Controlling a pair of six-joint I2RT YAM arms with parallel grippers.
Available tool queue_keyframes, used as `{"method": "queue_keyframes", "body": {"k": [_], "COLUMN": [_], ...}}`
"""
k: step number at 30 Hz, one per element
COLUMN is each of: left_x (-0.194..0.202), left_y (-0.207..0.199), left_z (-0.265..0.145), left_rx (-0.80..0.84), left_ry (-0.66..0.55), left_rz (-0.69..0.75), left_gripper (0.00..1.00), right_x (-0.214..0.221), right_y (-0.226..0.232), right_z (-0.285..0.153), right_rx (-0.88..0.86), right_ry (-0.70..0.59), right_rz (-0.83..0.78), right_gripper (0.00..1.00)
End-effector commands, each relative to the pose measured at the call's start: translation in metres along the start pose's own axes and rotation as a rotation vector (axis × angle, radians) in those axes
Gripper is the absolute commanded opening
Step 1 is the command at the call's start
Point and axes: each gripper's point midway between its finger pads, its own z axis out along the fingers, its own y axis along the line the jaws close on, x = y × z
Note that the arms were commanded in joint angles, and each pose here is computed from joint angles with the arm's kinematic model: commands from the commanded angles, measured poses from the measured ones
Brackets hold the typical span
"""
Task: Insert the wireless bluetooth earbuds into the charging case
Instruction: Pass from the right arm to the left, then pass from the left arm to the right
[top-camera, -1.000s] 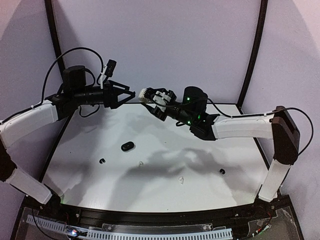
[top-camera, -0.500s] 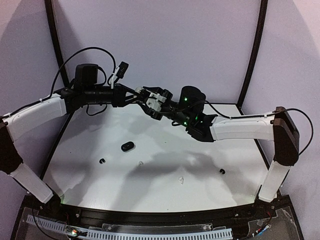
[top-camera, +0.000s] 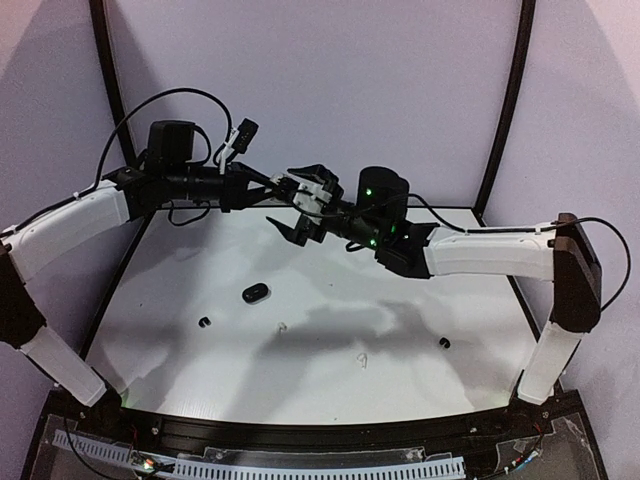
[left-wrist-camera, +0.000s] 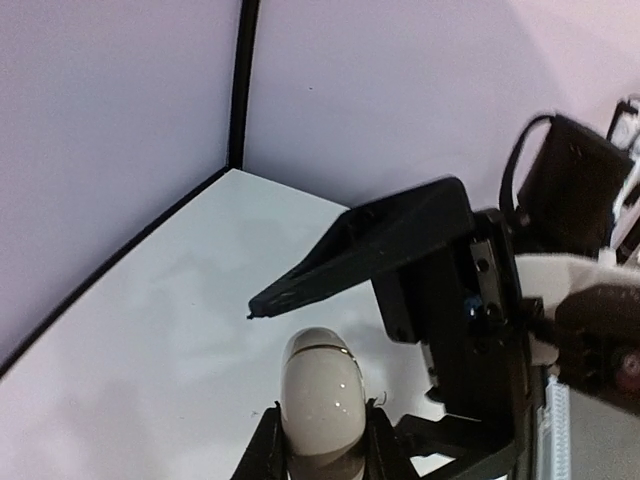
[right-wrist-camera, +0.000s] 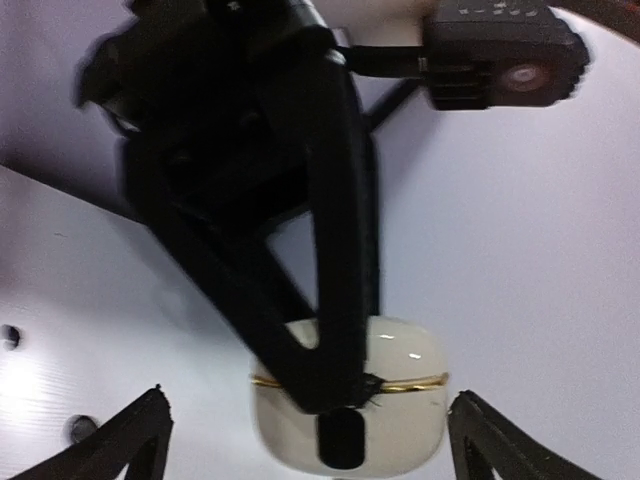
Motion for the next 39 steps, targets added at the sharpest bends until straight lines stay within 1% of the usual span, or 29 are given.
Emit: {"method": "queue_keyframes", "body": {"k": [1, 3, 4, 7, 8, 9, 10, 13, 17, 18, 19, 21, 22, 23, 26, 28, 31, 33, 37, 39], "left_x": [-0.004, 0.000, 0.007, 0.020, 0.021, 0.028, 0.026, 0.028, 0.030, 0.029, 0.029, 0.028, 0.028, 0.029, 0.031, 0.030, 0.028, 0.028, 0.027, 0.026], "left_y": [-0.015, -0.018, -0.020, -0.031, -0.034, -0.038, -0.041, -0.045, -0.046, -0.048, -0.048, -0.050, -0.050, -0.050, -0.049, -0.050, -0.050, -0.050, -0.048, -0.048], "left_z": [-0.013, -0.016, -0.018, -0.023, -0.023, -0.023, -0.023, -0.022, -0.021, -0.020, -0.020, -0.019, -0.019, -0.018, -0.016, -0.015, -0.014, -0.013, -0.013, -0.013], "left_rx": [0.034, 0.045, 0.055, 0.117, 0.133, 0.155, 0.164, 0.189, 0.201, 0.204, 0.207, 0.211, 0.213, 0.215, 0.219, 0.219, 0.216, 0.216, 0.208, 0.203], "left_ry": [0.050, 0.084, 0.114, 0.180, 0.186, 0.213, 0.215, 0.236, 0.253, 0.252, 0.251, 0.250, 0.250, 0.253, 0.262, 0.261, 0.255, 0.254, 0.256, 0.258], "left_rz": [0.269, 0.412, 0.423, 0.562, 0.620, 0.625, 0.646, 0.694, 0.696, 0.692, 0.689, 0.678, 0.676, 0.669, 0.648, 0.642, 0.640, 0.634, 0.639, 0.642], "left_gripper": [0.01, 0.01, 0.01, 0.01, 0.01, 0.01, 0.01, 0.01, 0.01, 0.01, 0.01, 0.01, 0.01, 0.01, 0.01, 0.01, 0.01, 0.01, 0.01, 0.01], "right_x": [-0.025, -0.026, -0.025, -0.018, -0.018, -0.019, -0.020, -0.028, -0.029, -0.028, -0.026, -0.020, -0.020, -0.022, -0.025, -0.022, -0.017, -0.015, -0.007, -0.004], "right_y": [0.001, 0.014, 0.017, 0.028, 0.031, 0.032, 0.032, 0.034, 0.036, 0.035, 0.034, 0.031, 0.031, 0.029, 0.029, 0.030, 0.032, 0.033, 0.037, 0.037], "right_z": [-0.021, -0.033, -0.037, -0.039, -0.040, -0.040, -0.039, -0.040, -0.038, -0.037, -0.035, -0.029, -0.028, -0.028, -0.028, -0.026, -0.024, -0.024, -0.026, -0.026], "right_rx": [-0.247, -0.403, -0.454, -0.533, -0.560, -0.574, -0.583, -0.640, -0.653, -0.647, -0.637, -0.610, -0.606, -0.605, -0.616, -0.615, -0.620, -0.621, -0.621, -0.616], "right_ry": [-0.052, -0.045, -0.041, 0.014, 0.020, 0.017, 0.013, -0.033, -0.053, -0.049, -0.038, -0.013, -0.011, -0.022, -0.042, -0.026, -0.003, 0.005, 0.037, 0.053], "right_rz": [0.215, 0.306, 0.339, 0.403, 0.421, 0.436, 0.446, 0.484, 0.478, 0.478, 0.478, 0.474, 0.472, 0.468, 0.463, 0.464, 0.460, 0.451, 0.429, 0.422], "right_gripper": [0.99, 0.98, 0.96, 0.89, 0.86, 0.83, 0.80, 0.64, 0.63, 0.61, 0.59, 0.51, 0.49, 0.44, 0.40, 0.38, 0.31, 0.31, 0.39, 0.40]}}
